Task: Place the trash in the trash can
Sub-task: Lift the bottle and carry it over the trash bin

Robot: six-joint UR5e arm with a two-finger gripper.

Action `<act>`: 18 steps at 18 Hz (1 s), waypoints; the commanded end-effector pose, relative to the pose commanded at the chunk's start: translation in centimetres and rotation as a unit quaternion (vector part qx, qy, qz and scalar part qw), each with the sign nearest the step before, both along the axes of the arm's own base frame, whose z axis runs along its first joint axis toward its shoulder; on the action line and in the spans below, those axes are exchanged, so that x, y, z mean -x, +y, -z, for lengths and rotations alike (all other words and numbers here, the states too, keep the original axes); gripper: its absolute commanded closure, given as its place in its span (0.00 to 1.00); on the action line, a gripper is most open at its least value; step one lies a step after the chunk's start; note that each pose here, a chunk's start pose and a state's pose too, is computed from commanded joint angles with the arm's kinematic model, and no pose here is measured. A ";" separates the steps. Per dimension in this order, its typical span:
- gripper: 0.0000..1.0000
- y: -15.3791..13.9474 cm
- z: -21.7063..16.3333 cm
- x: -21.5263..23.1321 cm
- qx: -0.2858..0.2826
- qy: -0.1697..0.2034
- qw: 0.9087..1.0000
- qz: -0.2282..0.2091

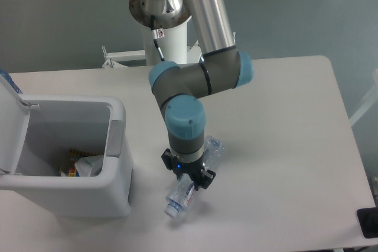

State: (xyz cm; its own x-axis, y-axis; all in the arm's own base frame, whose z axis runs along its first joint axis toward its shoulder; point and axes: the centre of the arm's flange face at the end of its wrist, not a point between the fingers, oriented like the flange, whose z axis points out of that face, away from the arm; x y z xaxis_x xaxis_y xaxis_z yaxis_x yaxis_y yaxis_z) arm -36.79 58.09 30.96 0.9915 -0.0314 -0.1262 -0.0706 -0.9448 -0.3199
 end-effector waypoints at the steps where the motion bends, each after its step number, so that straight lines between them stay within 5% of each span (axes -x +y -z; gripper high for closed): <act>1: 0.42 0.6 -1.4 0.5 -0.022 -0.006 1.000 -0.017; 5: 0.42 2.6 -9.4 2.5 -0.110 0.001 0.991 -0.075; 11: 0.42 2.8 -19.5 2.3 -0.249 -0.002 0.955 -0.163; 18: 0.42 1.1 -27.8 -4.4 -0.322 -0.065 0.928 -0.177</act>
State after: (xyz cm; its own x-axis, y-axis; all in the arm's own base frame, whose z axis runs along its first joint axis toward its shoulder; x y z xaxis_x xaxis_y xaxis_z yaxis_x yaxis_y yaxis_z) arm -32.40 59.21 58.78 0.9335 0.3397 0.1148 0.2857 -0.5114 -0.8105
